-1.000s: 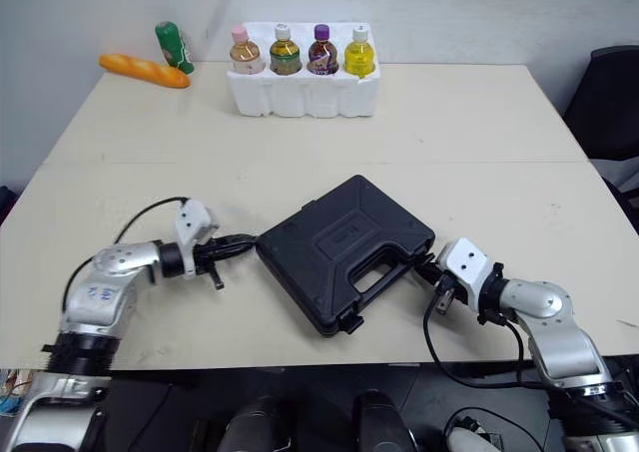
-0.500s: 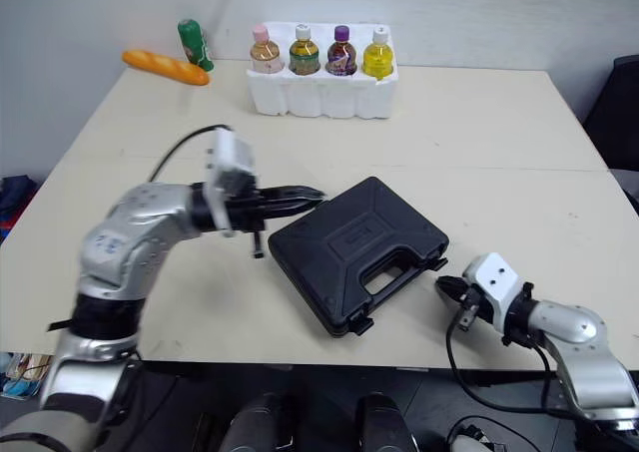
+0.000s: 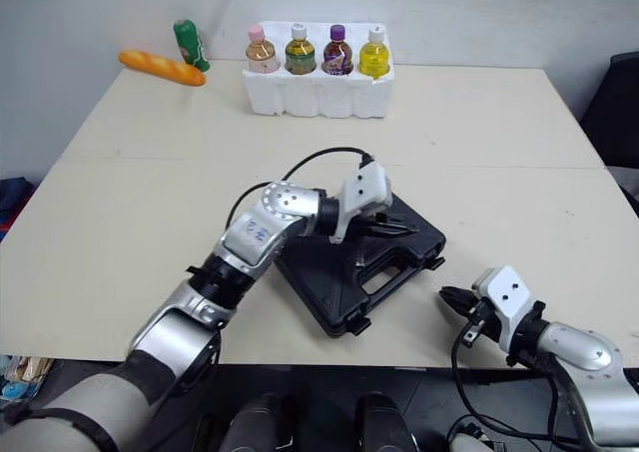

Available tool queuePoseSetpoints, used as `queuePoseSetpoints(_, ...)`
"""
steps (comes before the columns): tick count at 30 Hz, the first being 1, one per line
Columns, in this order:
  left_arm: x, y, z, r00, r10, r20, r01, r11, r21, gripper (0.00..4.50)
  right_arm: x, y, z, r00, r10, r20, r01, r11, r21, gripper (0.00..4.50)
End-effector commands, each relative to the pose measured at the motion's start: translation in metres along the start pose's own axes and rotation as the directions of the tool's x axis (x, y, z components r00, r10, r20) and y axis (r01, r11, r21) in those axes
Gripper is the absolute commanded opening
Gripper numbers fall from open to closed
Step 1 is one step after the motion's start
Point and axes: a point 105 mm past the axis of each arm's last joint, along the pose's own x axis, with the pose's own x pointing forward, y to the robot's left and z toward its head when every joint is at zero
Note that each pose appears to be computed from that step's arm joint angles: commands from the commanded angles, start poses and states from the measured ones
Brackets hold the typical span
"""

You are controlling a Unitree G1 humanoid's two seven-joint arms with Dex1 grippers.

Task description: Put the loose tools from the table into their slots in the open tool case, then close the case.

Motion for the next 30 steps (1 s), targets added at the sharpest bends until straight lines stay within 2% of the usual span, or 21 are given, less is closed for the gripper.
queuePoseSetpoints(1, 0.009, 0.011, -0.005, 0.998, 0.043, -0.035, -0.043, 0.999, -0.002, 0.0, -0.003, -0.002, 0.011, 0.999, -0.033, 0.039, 0.034, 0.999, -0.026, 0.02)
queuePoseSetpoints(2, 0.01, 0.014, -0.015, 0.996, 0.057, -0.071, -0.058, 0.998, -0.014, 0.0, -0.003, -0.003, 0.011, 0.998, -0.038, 0.04, 0.04, 0.999, -0.029, 0.02)
queuePoseSetpoints(3, 0.011, 0.01, -0.038, 0.986, 0.044, -0.158, -0.053, 0.997, -0.052, 0.0, -0.002, -0.004, 0.012, 0.998, -0.05, 0.045, 0.052, 0.998, -0.033, 0.02)
queuePoseSetpoints(5, 0.011, 0.005, -0.065, 0.967, 0.017, -0.254, -0.042, 0.995, -0.093, 0.0, -0.002, -0.005, 0.013, 0.997, -0.064, 0.052, 0.066, 0.997, -0.036, 0.02)
queuePoseSetpoints(6, 0.008, -0.005, -0.09, 0.943, -0.016, -0.333, -0.025, 0.993, -0.116, 0.0, 0.0, -0.006, 0.015, 0.995, -0.074, 0.065, 0.076, 0.996, -0.041, 0.02)
queuePoseSetpoints(9, 0.002, -0.021, -0.123, 0.908, -0.056, -0.416, -0.011, 0.987, -0.158, 0.0, 0.003, -0.008, 0.019, 0.991, -0.093, 0.091, 0.098, 0.994, -0.045, 0.02)
queuePoseSetpoints(30, -0.006, -0.012, -0.121, 0.92, -0.016, -0.391, -0.058, 0.983, -0.176, 0.0, 0.02, -0.01, 0.028, 0.99, -0.062, 0.129, 0.07, 0.996, -0.057, 0.02)
